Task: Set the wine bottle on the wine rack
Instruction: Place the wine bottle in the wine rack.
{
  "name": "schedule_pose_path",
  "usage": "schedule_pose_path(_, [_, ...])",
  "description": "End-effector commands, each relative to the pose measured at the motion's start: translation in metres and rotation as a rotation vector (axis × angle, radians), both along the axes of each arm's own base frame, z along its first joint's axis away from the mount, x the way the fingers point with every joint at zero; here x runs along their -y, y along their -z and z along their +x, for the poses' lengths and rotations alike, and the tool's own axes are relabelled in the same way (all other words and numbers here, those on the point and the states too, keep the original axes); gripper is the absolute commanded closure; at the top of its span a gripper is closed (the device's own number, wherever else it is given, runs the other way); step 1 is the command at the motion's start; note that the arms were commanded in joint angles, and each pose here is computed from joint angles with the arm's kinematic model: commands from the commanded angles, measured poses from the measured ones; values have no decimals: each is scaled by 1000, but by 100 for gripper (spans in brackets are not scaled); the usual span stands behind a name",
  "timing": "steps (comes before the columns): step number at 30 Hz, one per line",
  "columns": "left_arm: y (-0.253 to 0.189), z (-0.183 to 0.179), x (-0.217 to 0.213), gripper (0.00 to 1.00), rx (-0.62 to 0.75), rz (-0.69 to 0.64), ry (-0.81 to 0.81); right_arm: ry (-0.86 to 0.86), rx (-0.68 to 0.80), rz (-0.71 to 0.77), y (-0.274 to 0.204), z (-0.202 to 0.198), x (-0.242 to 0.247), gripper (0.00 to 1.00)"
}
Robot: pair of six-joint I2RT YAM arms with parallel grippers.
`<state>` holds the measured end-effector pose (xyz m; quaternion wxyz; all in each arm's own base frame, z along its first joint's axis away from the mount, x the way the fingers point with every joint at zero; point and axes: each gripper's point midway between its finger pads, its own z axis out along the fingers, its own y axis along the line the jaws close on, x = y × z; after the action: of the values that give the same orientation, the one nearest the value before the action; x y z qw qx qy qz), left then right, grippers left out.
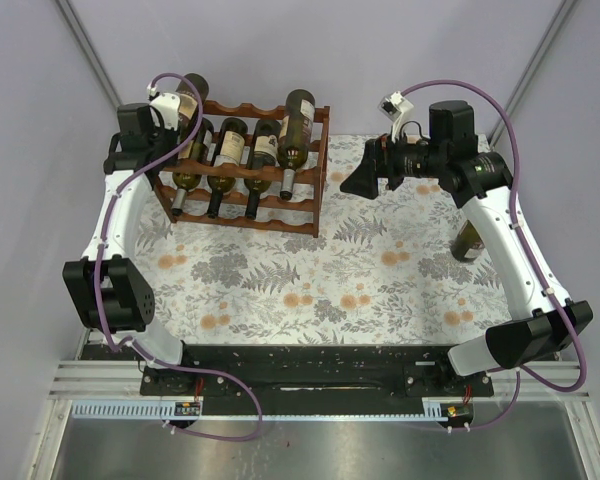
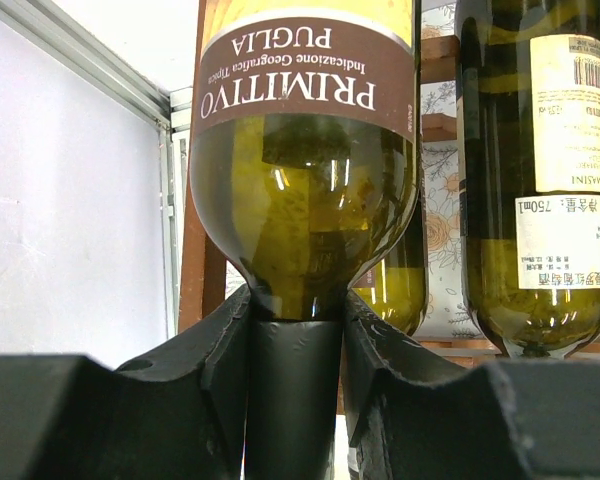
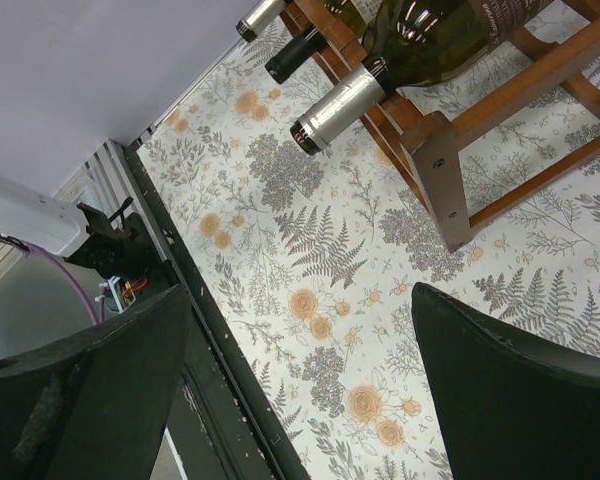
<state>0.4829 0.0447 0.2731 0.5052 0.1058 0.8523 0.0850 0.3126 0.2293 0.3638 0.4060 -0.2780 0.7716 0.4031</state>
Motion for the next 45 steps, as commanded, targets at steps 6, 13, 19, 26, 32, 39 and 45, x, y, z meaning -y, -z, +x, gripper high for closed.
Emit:
schedule_pose_path(6, [-50,12,-3,100,185,7,-12,-18,58,23,-13,-7,2,1])
schedule_pose_path(13, [-37,10,2,100,148,9,3,-17,65,18,-12,-8,4,1])
schedule_pose_path(19, [-23,6,4,96,118,12,7,-18,68,19,-13,-8,3,0])
schedule_pose_path(26, [-22,3,2,94,115,28,5,-16,70,19,-14,-9,4,0])
schedule_pose_path(32, [-23,-1,0,86,116,38,-1,-15,64,18,-13,-9,4,1])
schedule_pose_path(39, [-26,-11,0,74,116,45,2,-20,59,19,-10,-8,4,0])
schedule_pose_path(45, [-27,-16,0,60,118,57,4,-20,53,18,-8,-8,4,1])
